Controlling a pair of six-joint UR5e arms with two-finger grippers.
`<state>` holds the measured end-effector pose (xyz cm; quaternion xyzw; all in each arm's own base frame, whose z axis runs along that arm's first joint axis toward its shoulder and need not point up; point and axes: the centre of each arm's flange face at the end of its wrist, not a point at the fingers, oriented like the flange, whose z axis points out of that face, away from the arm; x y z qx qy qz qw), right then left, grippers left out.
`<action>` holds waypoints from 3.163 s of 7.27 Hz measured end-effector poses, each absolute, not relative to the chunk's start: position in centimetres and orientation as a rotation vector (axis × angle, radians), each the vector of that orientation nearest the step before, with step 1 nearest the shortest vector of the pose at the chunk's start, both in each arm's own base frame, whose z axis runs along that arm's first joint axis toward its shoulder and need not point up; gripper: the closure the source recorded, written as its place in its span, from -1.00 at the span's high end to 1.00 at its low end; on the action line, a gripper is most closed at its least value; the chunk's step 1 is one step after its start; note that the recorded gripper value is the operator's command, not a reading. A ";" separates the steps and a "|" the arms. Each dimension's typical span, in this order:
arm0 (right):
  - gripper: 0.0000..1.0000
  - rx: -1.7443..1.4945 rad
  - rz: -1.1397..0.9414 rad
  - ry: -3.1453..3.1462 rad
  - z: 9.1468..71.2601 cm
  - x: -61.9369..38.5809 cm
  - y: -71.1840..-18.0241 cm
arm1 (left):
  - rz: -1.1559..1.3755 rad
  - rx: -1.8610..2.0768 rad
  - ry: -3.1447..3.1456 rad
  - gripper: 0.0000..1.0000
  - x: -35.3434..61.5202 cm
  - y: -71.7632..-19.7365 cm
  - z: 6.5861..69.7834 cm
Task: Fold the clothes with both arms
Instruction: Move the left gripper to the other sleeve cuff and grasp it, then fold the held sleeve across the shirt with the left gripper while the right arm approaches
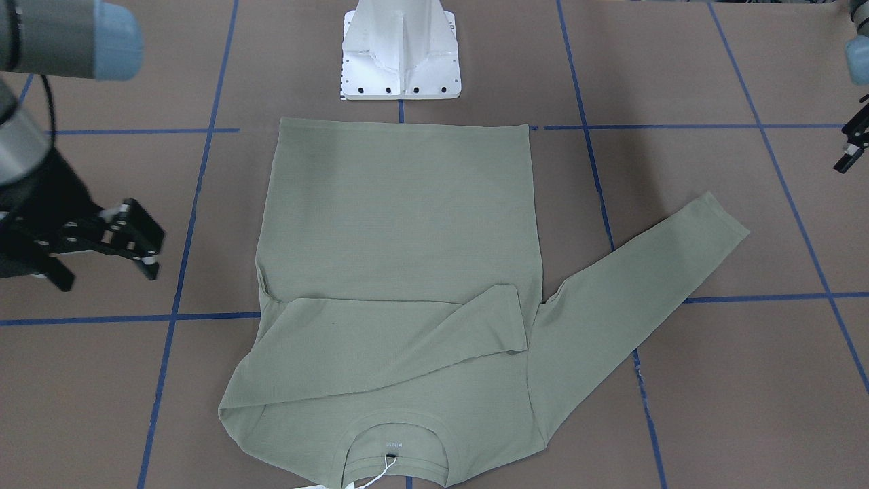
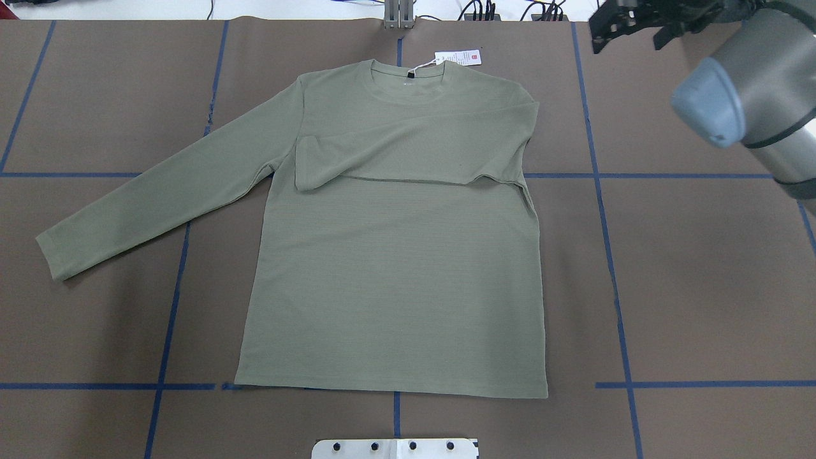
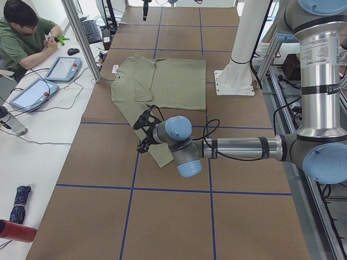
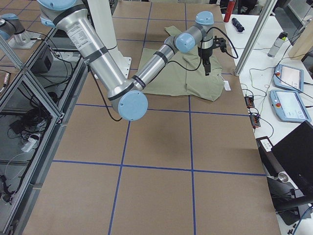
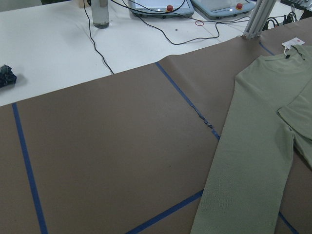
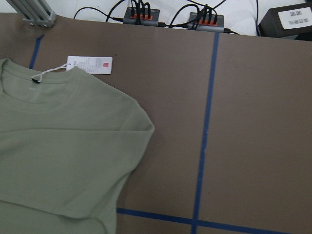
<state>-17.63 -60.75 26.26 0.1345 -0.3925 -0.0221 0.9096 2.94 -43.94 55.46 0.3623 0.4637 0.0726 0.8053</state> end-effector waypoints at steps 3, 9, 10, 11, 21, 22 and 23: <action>1.00 0.276 -0.165 -0.821 36.9 -5.8 -58.4 | 0.168 0.671 0.961 1.00 14.6 -40.6 56.7; 1.00 0.255 -0.148 -0.818 40.6 -2.9 -55.1 | 0.227 0.584 0.844 0.39 24.3 -35.2 62.3; 1.00 0.254 -0.147 -0.818 40.7 -2.8 -55.0 | 0.228 0.583 0.837 0.05 24.3 -35.1 62.7; 1.00 0.251 -0.146 -0.817 40.9 -2.8 -54.9 | 0.227 0.582 0.835 -0.31 24.3 -35.1 62.7; 1.00 0.231 -0.136 -0.809 42.1 -2.7 -54.4 | 0.190 0.626 0.848 -1.00 23.8 -36.0 61.1; 1.00 0.217 -0.130 -0.803 43.0 -2.6 -54.0 | 0.158 0.677 0.879 -1.00 23.6 -37.5 58.4; 1.00 0.202 -0.120 -0.785 44.2 -2.4 -53.6 | 0.092 0.727 0.939 -1.00 24.0 -39.9 54.8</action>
